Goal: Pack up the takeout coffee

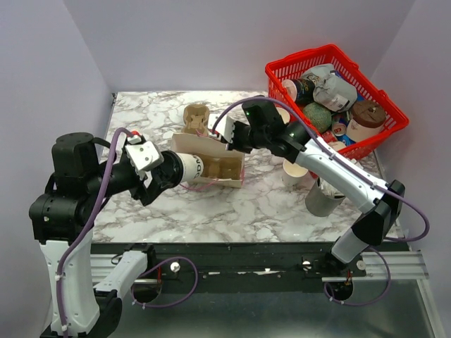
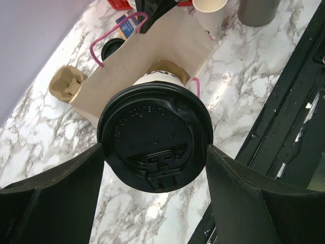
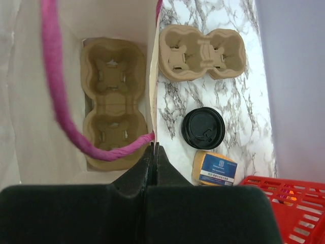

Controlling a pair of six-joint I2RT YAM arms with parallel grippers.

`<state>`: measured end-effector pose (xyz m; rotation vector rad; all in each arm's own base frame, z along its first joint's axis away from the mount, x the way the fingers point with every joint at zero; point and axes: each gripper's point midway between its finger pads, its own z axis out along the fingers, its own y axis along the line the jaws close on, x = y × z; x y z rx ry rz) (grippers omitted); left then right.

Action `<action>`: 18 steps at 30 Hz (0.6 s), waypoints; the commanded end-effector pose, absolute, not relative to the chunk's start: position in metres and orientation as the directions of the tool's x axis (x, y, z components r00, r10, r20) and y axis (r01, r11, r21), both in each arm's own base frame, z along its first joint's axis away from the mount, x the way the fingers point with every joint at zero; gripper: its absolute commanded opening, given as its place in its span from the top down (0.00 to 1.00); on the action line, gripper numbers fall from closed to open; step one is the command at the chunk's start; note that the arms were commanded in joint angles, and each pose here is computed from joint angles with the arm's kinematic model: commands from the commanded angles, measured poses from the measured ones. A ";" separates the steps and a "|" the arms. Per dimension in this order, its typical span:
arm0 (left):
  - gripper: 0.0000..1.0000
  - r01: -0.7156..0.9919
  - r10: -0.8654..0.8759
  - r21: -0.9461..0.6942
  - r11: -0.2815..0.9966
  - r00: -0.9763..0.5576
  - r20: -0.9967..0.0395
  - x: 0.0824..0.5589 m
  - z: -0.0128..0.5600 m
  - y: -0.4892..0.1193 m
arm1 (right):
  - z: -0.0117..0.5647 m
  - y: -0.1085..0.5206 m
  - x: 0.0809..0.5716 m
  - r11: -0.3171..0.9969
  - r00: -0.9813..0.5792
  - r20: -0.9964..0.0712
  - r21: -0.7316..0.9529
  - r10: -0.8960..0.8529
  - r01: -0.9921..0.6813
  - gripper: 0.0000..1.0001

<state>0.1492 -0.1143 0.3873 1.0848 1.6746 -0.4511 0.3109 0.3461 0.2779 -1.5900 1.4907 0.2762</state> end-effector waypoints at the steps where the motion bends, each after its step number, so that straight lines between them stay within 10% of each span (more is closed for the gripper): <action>1: 1.00 0.861 0.424 0.206 0.465 -0.013 -0.905 0.148 0.399 -0.122 | 0.298 0.342 0.311 0.211 0.219 -0.721 -0.456 -0.658 -0.865 1.00; 18: 1.00 0.846 0.594 0.411 0.340 0.145 -0.791 0.204 0.380 -0.145 | 0.324 0.349 0.311 0.239 0.224 -0.759 -0.446 -0.611 -0.862 1.00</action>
